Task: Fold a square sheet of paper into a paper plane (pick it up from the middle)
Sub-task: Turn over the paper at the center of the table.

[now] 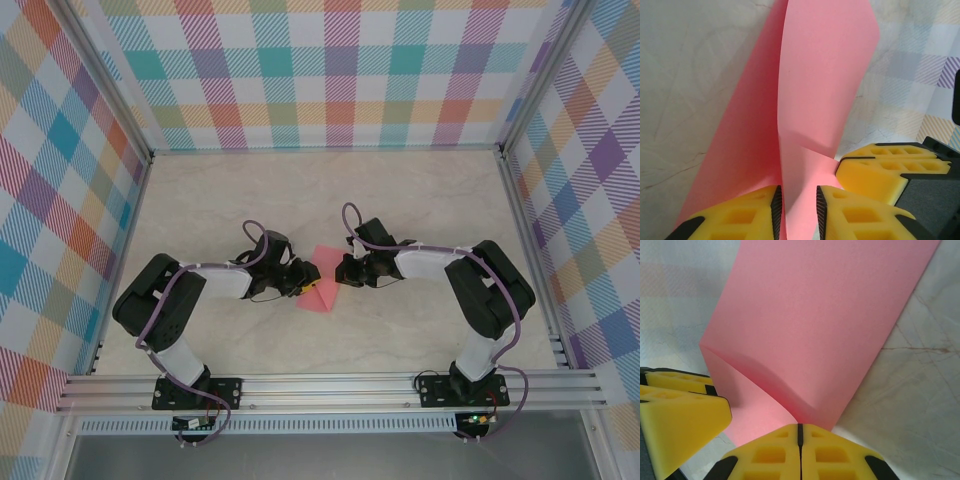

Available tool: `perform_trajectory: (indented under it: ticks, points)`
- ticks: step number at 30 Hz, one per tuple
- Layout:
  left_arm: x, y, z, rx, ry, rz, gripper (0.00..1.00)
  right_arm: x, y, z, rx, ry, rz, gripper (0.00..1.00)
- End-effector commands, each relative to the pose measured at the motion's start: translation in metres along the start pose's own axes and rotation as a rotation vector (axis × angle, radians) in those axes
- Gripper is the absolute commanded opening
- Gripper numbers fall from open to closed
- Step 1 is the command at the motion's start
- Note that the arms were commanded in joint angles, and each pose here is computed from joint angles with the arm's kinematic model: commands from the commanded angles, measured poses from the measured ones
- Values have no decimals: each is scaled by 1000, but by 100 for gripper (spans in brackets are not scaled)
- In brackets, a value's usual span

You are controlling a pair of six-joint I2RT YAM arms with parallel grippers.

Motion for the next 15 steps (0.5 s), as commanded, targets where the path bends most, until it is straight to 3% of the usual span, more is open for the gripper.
perform_trajectory:
  ticks: [1,6,10,15]
  points:
    - [-14,3,2,18,52,39,23,-6,2,1,-4,15,14,6]
    - [-14,2,0,9,68,30,11,-4,-7,-2,-24,16,27,13]
    - [-17,-2,-1,-11,96,15,7,-6,-31,-9,-90,33,108,41]
    - [-27,-16,-1,-44,159,-27,6,-4,-74,-19,-201,1,235,64]
Point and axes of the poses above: each hand's point on the last joint's axis, 136 mm out from that joint toward the fingers, its own y axis out along the fingers, its own x axis along the line the jaws close on, z = x × y, the point moved 5 cm from there along -y, back along the fingers, and after that the axes turned 15 degrees about -y, right-handed, at the moved point
